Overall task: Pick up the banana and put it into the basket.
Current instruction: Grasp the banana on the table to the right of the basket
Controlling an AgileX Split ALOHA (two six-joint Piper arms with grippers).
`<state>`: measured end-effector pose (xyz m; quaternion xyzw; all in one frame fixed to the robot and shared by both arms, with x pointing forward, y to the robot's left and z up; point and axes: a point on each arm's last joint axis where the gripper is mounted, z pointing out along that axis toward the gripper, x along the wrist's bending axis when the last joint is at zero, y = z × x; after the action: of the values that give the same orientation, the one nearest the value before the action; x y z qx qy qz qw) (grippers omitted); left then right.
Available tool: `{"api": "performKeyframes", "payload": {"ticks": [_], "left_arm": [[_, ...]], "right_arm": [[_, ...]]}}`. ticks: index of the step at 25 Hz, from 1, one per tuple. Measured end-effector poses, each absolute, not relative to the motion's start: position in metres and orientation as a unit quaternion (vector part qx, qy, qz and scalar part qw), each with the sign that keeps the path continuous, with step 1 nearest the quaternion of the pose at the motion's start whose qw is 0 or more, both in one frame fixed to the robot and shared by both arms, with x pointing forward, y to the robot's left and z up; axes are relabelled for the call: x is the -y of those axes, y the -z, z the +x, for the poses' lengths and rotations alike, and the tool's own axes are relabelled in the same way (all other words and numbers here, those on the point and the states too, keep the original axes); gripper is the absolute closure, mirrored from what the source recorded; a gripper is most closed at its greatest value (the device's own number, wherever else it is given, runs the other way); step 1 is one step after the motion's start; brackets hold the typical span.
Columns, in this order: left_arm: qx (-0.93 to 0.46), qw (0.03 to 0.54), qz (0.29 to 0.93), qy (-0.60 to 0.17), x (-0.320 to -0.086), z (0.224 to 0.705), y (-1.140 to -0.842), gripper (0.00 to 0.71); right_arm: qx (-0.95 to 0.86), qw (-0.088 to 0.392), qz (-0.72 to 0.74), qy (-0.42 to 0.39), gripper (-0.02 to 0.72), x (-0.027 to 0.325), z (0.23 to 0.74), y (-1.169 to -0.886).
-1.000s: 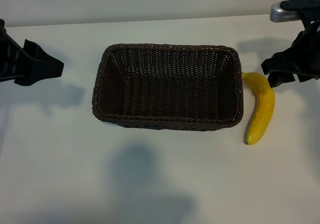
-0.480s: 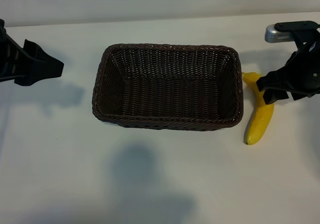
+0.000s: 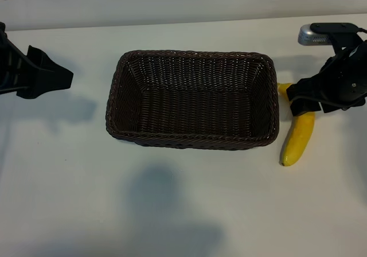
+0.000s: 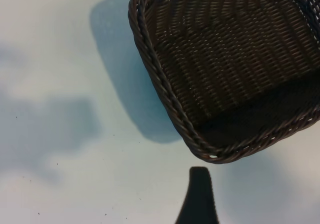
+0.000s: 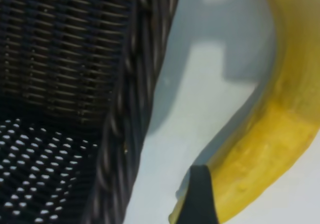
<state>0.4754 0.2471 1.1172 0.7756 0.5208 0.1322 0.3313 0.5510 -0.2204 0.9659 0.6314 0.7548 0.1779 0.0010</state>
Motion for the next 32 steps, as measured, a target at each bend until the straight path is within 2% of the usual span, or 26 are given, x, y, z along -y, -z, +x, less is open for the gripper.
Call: {"api": "performKeyframes", "payload": {"ticks": [6, 13, 25, 32], "left_arm": [[-0.521, 0.331, 0.776, -0.131, -0.247, 0.475, -1.117, 0.100], [-0.521, 0.331, 0.776, -0.131, -0.247, 0.475, -1.117, 0.100], [-0.521, 0.331, 0.776, -0.131, -0.247, 0.475, -1.117, 0.100], [-0.521, 0.331, 0.776, -0.131, -0.247, 0.475, -1.117, 0.100]], "right_arm": [[-0.757, -0.017, 0.634, -0.156, 0.110, 0.218, 0.554, -0.946], [-0.774, -0.019, 0.615, -0.150, 0.110, 0.200, 0.555, -0.930], [-0.776, -0.001, 0.612, -0.153, 0.094, 0.201, 0.558, -0.929], [-0.783, 0.010, 0.608, -0.129, 0.094, 0.206, 0.558, -0.926]]}}
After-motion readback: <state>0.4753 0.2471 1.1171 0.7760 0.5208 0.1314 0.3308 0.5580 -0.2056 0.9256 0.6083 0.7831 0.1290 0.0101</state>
